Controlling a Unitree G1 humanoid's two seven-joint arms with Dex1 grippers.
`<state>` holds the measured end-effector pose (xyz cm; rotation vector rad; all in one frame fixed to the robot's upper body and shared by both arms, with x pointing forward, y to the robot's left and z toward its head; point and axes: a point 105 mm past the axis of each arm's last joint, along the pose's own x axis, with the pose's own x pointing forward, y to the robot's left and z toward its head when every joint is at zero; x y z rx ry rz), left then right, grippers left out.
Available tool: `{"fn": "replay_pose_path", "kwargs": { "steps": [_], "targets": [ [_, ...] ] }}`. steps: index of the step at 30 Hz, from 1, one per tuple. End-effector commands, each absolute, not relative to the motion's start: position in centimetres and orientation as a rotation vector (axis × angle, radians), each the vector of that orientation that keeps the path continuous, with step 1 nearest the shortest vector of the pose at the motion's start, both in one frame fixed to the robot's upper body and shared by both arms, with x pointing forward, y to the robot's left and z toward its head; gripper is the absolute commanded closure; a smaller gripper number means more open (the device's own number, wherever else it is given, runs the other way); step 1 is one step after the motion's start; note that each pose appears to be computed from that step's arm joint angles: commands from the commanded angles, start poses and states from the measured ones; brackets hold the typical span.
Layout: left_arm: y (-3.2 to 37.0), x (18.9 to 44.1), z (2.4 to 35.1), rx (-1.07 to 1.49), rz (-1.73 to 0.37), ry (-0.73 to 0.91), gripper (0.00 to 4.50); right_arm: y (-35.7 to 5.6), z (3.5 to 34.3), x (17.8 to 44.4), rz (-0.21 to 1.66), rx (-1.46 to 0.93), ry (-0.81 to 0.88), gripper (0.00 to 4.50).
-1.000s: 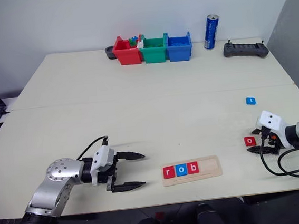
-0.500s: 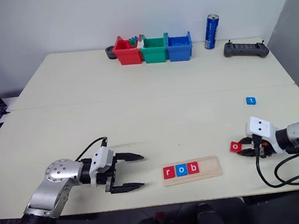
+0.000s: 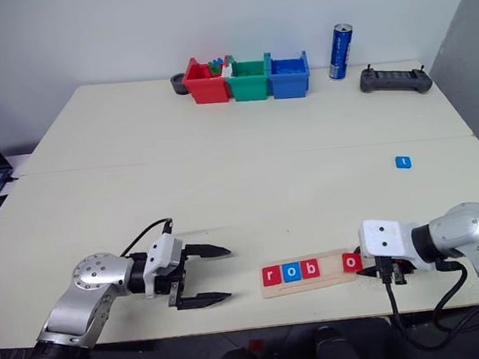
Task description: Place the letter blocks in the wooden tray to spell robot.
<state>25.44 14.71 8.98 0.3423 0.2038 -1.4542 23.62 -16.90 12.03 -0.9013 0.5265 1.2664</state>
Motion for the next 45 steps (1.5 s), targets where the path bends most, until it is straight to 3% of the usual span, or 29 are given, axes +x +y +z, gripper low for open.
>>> {"fn": "replay_pose_path", "kwargs": {
  "steps": [1, 13, 45],
  "targets": [
    [14.6, 25.5, 9.5, 0.362, -1.461, 0.181, 0.0, -15.7, 12.0, 23.8, 1.316, -0.956, 0.482, 3.05],
    [14.9, 25.5, 9.5, 0.365, -1.455, 0.178, 0.0, -14.4, 11.5, 25.6, 1.385, -1.013, 0.468, 3.05],
    [14.9, 25.4, 9.3, 0.362, -1.444, 0.17, 0.0, -14.1, 11.3, 25.9, 1.443, -1.032, 0.5, 3.05]
  ]
}}
